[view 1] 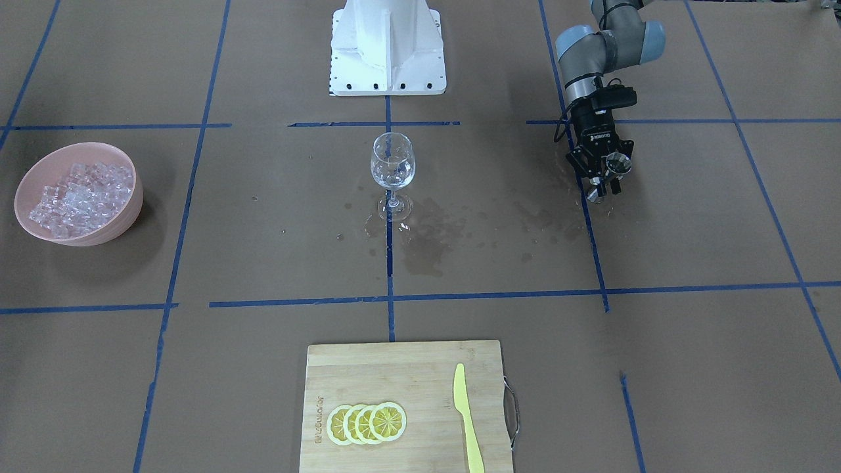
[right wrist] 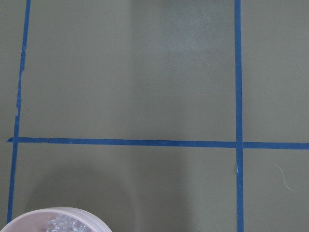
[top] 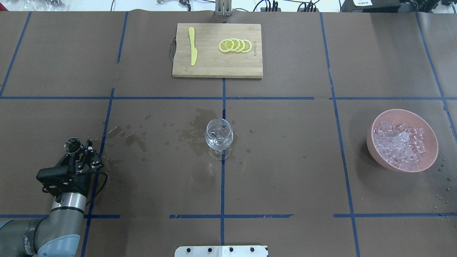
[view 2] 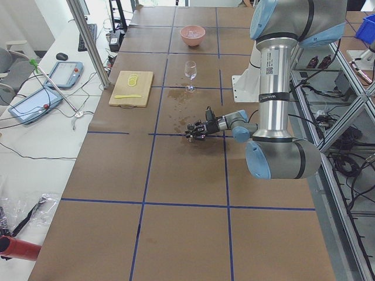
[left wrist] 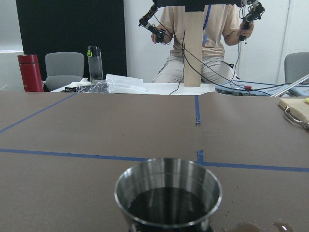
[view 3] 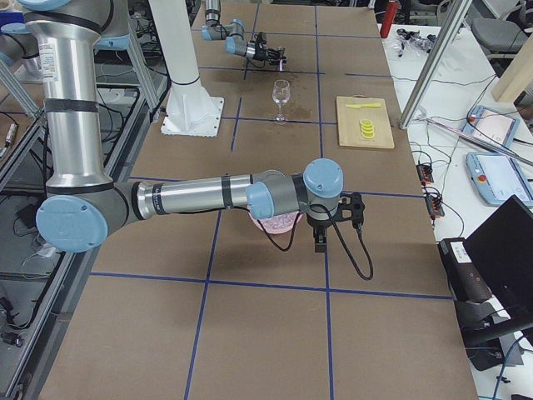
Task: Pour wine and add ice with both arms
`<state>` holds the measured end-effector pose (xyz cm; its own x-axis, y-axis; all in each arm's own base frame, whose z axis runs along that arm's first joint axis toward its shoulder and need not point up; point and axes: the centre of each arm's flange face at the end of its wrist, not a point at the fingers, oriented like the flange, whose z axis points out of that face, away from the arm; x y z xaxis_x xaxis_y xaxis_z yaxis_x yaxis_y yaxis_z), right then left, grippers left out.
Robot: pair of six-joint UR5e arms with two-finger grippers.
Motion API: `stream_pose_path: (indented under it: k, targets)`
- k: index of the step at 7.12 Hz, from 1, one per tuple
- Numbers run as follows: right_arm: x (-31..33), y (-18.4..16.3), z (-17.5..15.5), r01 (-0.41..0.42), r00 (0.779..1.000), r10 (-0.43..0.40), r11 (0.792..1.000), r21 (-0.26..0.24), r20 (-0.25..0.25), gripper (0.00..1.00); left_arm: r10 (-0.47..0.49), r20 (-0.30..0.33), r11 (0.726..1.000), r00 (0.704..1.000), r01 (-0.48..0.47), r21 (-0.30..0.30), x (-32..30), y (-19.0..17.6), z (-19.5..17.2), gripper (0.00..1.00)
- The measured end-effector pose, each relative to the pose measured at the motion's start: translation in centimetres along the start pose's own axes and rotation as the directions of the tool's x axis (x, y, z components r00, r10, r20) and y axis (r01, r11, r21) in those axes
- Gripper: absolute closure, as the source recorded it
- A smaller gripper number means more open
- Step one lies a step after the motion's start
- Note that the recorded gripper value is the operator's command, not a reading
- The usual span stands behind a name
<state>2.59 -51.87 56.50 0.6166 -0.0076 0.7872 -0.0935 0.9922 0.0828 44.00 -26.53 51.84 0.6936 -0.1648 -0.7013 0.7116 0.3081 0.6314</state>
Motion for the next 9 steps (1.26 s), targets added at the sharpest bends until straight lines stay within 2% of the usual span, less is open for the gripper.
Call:
stream_pose_path:
  k: [5, 7, 9]
  targets:
    - [-0.3, 0.2, -0.2, -0.009, 1.0, 0.009, 1.0, 0.0, 0.016, 0.0, -0.055, -0.019, 0.998, 0.998, 0.055, 0.007, 2.2, -3.8, -0.7, 1.0]
    - [-1.6, 0.4, -1.3, -0.029, 0.999, 0.029, 0.999, 0.021, 0.024, 0.0, -0.029, -0.023, 0.999, 0.999, 0.03, 0.024, 3.4, -6.8, -0.5, 1.0]
    - [-2.5, 1.0, -2.0, -0.036, 0.999, 0.035, 0.999, 0.035, 0.028, 0.0, -0.009, -0.054, 0.999, 0.998, 0.011, 0.036, 5.1, -10.2, -0.9, 1.0]
